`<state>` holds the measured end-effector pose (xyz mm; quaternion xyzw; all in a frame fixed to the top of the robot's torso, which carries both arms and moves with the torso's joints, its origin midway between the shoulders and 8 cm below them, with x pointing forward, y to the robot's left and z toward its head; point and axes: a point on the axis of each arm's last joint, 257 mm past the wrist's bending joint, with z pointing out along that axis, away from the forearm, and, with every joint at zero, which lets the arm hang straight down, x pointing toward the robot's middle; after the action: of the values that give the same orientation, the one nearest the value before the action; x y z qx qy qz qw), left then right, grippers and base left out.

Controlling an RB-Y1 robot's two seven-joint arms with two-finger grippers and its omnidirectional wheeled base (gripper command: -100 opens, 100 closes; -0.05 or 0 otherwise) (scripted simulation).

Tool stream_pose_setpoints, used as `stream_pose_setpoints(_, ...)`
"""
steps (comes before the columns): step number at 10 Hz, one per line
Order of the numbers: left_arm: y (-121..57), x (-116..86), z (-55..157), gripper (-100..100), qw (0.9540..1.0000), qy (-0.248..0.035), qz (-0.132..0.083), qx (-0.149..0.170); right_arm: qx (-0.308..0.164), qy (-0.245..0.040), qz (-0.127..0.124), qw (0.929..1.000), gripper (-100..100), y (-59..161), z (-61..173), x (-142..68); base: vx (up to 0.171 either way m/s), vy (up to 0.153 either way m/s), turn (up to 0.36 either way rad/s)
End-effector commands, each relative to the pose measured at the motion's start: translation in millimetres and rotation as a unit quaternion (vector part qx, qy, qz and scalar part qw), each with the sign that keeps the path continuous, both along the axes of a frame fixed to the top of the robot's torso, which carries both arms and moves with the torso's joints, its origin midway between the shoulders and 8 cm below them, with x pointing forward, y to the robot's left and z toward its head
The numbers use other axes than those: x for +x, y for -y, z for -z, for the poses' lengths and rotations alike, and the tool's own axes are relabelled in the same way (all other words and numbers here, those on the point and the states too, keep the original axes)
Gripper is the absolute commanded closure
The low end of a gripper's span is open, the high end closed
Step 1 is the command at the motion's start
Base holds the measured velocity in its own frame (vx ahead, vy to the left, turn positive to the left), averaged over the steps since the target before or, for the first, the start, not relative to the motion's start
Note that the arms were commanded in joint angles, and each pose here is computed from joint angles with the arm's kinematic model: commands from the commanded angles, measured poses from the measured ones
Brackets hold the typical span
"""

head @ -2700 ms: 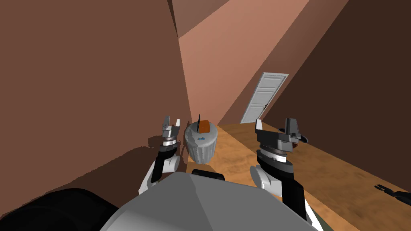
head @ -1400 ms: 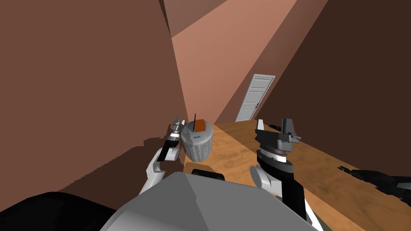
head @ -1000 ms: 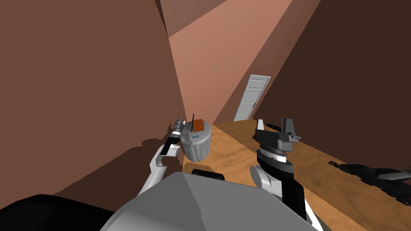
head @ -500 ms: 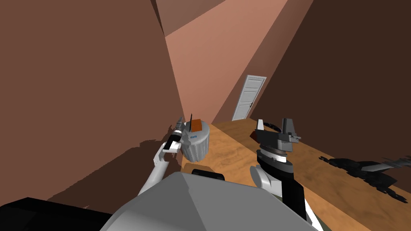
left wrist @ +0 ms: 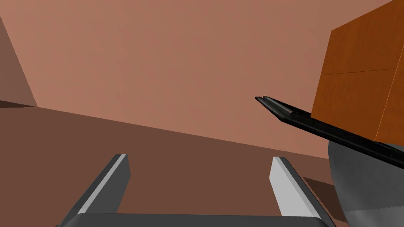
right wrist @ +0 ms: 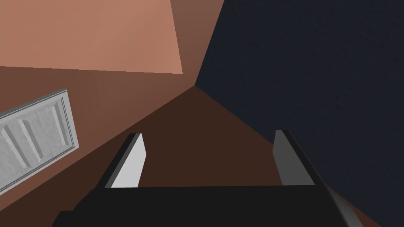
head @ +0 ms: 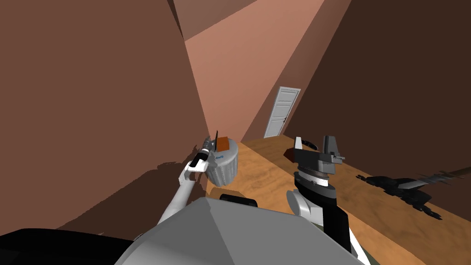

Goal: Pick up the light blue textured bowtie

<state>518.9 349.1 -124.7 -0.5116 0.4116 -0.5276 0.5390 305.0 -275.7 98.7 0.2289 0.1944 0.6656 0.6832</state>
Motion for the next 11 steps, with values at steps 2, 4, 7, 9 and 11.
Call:
stream_pose_setpoints(2, -7.6, 9, 29, -100, 0.9988, -0.046, -0.007, -0.015, 0.000, 0.000, 0.000, 1.0000, 0, 0, 0, 0, 0.007, -0.034, -0.063)
stream_pose_setpoints(4, -15.3, 16, 51, -100, 0.9963, -0.080, -0.013, -0.028, 0.000, 0.000, 0.000, 1.0000, 0, 0, 0, 0, 0.010, -0.031, -0.055)
stream_pose_setpoints(7, -23.4, 21, 78, -100, 0.9911, -0.125, -0.020, -0.042, 0.000, 0.000, 0.000, 1.0000, 0, 0, 0, 0, 0.010, -0.018, -0.042)
stream_pose_setpoints(9, -31.4, 24, 103, -100, 0.9846, -0.164, -0.026, -0.054, 0.000, 0.000, 0.000, 1.0000, 0, 0, 0, 0, 0.021, -0.031, -0.060)
stream_pose_setpoints(11, -39.6, 25, 126, -100, 0.9771, -0.199, -0.033, -0.066, 0.000, 0.000, 0.000, 1.0000, 0, 0, 0, 0, 0.025, -0.033, -0.059)
